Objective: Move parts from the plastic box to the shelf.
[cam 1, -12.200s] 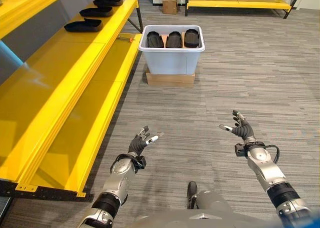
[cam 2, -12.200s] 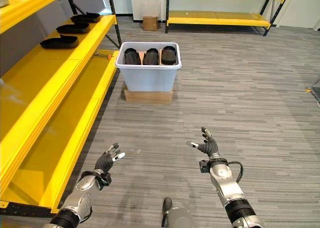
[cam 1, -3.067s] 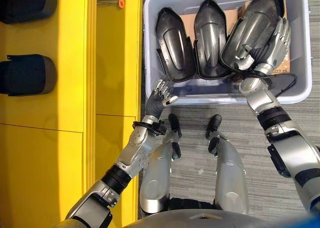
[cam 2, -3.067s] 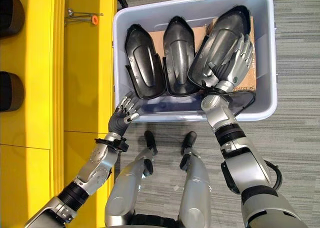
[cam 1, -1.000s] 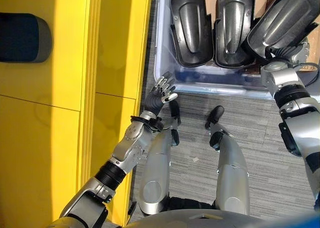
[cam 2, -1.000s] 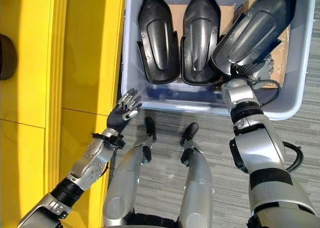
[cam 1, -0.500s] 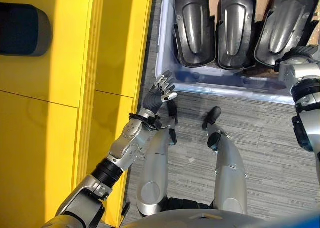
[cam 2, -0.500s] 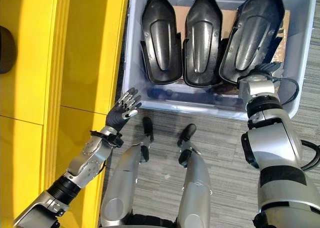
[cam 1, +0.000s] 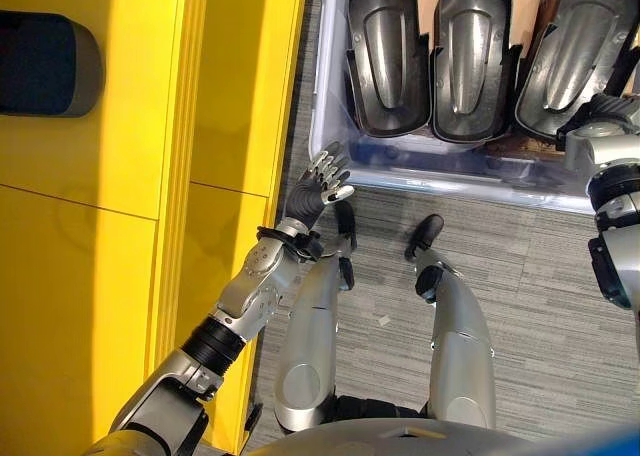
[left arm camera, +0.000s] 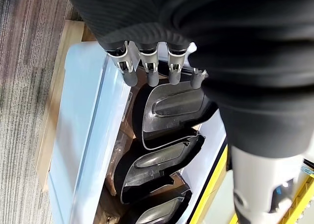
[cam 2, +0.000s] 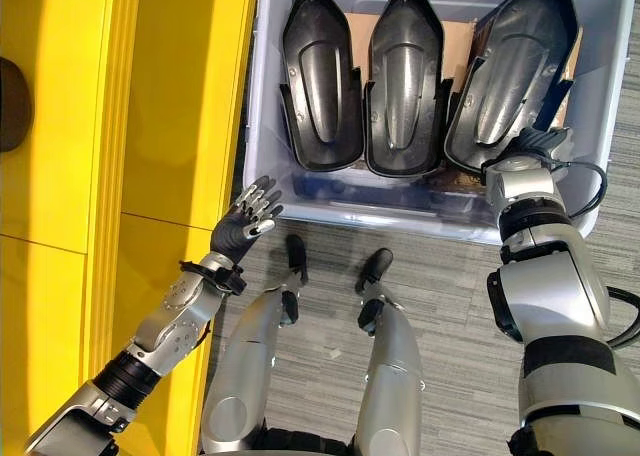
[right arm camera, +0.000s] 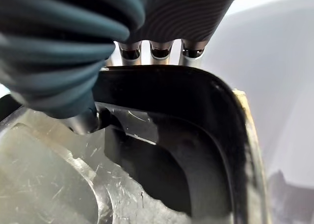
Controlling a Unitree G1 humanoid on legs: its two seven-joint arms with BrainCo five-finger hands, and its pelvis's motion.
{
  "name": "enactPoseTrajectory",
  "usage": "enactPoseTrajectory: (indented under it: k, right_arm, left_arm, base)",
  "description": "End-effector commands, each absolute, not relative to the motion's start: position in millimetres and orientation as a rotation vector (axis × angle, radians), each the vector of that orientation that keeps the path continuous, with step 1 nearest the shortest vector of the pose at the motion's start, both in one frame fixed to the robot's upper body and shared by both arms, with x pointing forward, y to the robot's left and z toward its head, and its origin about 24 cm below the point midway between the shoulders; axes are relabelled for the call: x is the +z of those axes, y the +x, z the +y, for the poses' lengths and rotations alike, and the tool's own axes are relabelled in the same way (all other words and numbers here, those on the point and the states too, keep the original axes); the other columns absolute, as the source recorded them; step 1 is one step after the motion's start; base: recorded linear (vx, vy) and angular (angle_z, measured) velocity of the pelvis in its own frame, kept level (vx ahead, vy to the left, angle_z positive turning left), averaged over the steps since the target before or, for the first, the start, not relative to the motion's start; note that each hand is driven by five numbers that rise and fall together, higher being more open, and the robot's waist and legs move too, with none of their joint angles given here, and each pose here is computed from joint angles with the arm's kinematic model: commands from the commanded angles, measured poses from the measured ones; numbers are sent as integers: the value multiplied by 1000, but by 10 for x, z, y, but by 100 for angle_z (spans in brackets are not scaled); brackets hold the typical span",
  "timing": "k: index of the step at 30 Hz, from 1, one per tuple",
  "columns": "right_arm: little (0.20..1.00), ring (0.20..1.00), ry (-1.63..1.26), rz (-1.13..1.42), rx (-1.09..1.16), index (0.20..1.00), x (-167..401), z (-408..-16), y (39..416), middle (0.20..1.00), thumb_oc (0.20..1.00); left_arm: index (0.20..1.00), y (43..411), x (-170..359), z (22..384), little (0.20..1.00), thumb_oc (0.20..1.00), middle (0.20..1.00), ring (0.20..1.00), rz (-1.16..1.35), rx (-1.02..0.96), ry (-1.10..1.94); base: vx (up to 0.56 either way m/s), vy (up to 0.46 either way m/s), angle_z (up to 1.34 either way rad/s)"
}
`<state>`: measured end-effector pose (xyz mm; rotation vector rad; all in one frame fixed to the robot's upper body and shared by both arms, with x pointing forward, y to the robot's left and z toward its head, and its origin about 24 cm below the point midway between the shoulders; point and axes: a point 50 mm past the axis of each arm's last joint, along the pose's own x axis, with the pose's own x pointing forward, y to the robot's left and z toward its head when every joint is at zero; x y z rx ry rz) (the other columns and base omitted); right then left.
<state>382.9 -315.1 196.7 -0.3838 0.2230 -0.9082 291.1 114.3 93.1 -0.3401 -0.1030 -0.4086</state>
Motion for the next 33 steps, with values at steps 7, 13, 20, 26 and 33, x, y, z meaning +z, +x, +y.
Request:
enactPoseTrajectory:
  k: [7, 13, 20, 26, 33]
  right_arm:
    - [200, 200, -226, -317, -757, 200, 2110, -2414, 3829, 200, 200]
    - [200, 200, -227, -578, -828, 200, 2468, -2341, 3543, 200, 200]
    - [200, 200, -215, -554, -836, 200, 2539, -2448, 3535, 200, 200]
    - [200, 200, -148, -431, -598, 200, 2256, -2312, 3595, 200, 200]
    - [200, 200, -97, -280, -159, 200, 1692, -1715, 3488, 200, 200]
  left_arm:
    - [1000, 2683, 991, 1139, 1000, 1000, 1000, 1000, -203, -415, -385]
    - [1000, 2644, 957, 1275, 1000, 1000, 1000, 1000, -229, -369, -391]
    - [1000, 2623, 945, 1361, 1000, 1000, 1000, 1000, -234, -385, -364]
    - [1000, 2538, 796, 1408, 1000, 1000, 1000, 1000, -190, -371, -354]
    - [1000, 2388, 552, 1562, 1000, 1000, 1000, 1000, -110, -302, -346]
  base:
    - [-39, 11, -9]
    - [25, 55, -19]
    - [35, -7, -4]
    - [80, 42, 3]
    - [54, 68, 9]
